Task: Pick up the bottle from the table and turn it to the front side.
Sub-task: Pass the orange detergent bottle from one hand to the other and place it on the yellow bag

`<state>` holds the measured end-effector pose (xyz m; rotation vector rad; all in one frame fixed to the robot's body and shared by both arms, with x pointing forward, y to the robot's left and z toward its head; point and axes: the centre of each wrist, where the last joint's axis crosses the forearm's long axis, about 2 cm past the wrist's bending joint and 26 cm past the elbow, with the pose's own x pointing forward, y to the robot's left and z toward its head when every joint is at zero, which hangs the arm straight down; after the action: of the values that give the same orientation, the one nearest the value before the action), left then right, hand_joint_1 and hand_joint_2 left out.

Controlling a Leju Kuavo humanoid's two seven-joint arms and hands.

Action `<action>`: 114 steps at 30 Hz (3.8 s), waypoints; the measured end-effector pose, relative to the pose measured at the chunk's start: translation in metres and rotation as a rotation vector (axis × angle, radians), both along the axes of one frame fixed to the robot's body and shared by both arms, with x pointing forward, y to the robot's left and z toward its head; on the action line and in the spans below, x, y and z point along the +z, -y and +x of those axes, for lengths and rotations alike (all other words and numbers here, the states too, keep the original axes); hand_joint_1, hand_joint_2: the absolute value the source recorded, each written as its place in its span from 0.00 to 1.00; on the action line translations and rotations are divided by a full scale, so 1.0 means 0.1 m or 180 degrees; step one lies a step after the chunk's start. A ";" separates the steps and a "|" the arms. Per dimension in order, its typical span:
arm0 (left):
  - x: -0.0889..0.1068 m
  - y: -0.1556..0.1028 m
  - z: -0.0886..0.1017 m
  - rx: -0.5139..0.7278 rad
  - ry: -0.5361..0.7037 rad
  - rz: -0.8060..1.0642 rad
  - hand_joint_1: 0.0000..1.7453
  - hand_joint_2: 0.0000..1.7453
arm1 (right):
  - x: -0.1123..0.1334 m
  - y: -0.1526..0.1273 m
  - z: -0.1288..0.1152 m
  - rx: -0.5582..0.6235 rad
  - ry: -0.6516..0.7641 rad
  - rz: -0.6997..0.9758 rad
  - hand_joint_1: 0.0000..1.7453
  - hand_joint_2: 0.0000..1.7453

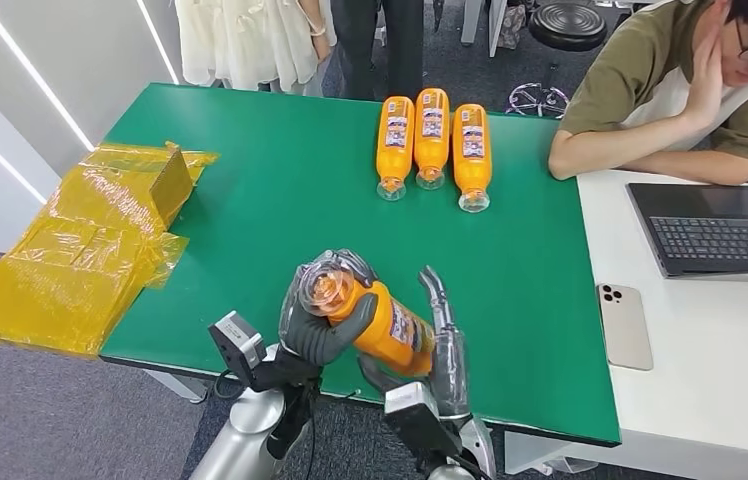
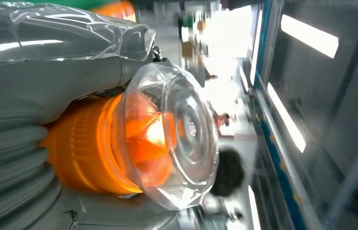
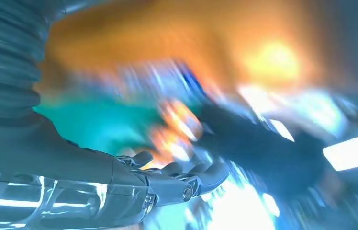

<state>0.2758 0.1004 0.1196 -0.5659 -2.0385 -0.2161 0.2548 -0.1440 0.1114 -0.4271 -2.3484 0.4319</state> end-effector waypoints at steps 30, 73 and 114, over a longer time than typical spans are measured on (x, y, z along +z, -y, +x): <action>-0.20 -1.59 0.81 0.2533 0.1719 0.4896 1.00 1.00 | 0.31 0.64 -0.48 -0.0901 0.0472 0.0507 0.00 1.00; -0.42 -3.05 0.99 0.0778 0.0714 0.7217 1.00 1.00 | 0.28 0.77 -0.59 -0.0792 0.0481 0.0406 0.00 1.00; -0.63 -3.40 0.65 0.2117 -0.0652 0.5083 0.00 1.00 | 0.25 0.80 -0.71 -0.0756 0.0405 0.0435 0.00 1.00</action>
<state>0.3410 0.4404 0.0562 1.0009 -1.1736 -1.1276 0.1840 -0.2239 0.1359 -0.6757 -2.3932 0.1346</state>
